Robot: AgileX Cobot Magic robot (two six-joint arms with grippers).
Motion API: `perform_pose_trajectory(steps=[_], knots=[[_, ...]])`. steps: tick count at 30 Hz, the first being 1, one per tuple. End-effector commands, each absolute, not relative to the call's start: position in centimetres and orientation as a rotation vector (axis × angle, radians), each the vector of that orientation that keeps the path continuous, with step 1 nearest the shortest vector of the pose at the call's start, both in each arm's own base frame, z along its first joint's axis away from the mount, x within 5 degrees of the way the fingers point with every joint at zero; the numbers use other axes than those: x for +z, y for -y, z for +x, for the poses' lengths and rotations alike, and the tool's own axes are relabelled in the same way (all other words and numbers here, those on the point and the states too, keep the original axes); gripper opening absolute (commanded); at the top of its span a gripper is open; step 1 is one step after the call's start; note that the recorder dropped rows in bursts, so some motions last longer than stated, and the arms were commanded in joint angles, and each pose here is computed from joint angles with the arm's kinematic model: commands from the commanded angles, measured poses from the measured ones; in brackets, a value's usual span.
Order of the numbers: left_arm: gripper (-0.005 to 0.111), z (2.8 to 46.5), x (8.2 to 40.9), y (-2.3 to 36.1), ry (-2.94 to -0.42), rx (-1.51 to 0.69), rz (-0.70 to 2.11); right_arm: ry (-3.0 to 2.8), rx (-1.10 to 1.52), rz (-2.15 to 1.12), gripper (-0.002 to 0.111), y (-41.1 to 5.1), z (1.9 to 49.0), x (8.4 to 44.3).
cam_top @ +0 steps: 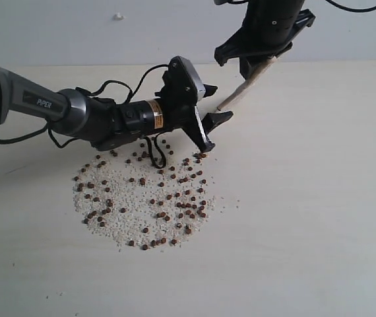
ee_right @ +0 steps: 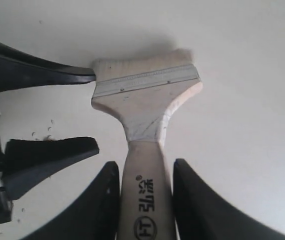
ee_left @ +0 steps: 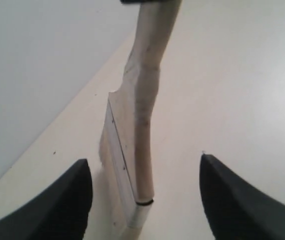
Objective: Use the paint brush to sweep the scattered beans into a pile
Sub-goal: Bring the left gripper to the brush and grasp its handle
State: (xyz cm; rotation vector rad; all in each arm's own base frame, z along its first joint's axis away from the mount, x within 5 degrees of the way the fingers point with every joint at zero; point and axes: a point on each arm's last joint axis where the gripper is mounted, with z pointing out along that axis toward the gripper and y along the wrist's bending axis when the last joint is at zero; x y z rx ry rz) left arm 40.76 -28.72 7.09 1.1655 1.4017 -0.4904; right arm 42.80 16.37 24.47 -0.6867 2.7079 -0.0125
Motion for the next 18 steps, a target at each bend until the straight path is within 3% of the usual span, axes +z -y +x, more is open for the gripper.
perform_pose_trajectory(steps=[1, 8, 13, 18], knots=[[0.06, 41.5, 6.6, 28.9, -1.431, -0.491, 1.091, -2.681, 0.072, -0.652, 0.0, -16.7, 42.7, 26.3], [0.057, 41.9, 6.7, 30.0, -1.407, -0.501, 1.076, -2.671, 0.073, -0.652, 0.0, -16.8, 42.9, 26.4], [0.033, 41.7, 5.6, 30.5, -1.412, -0.508, 1.103, -2.674, 0.074, -0.649, 0.0, -16.8, 42.8, 26.4], [0.03, 41.6, 4.6, 30.7, -1.416, -0.513, 1.113, -2.673, 0.088, -0.645, 0.0, -16.8, 42.8, 26.4]])
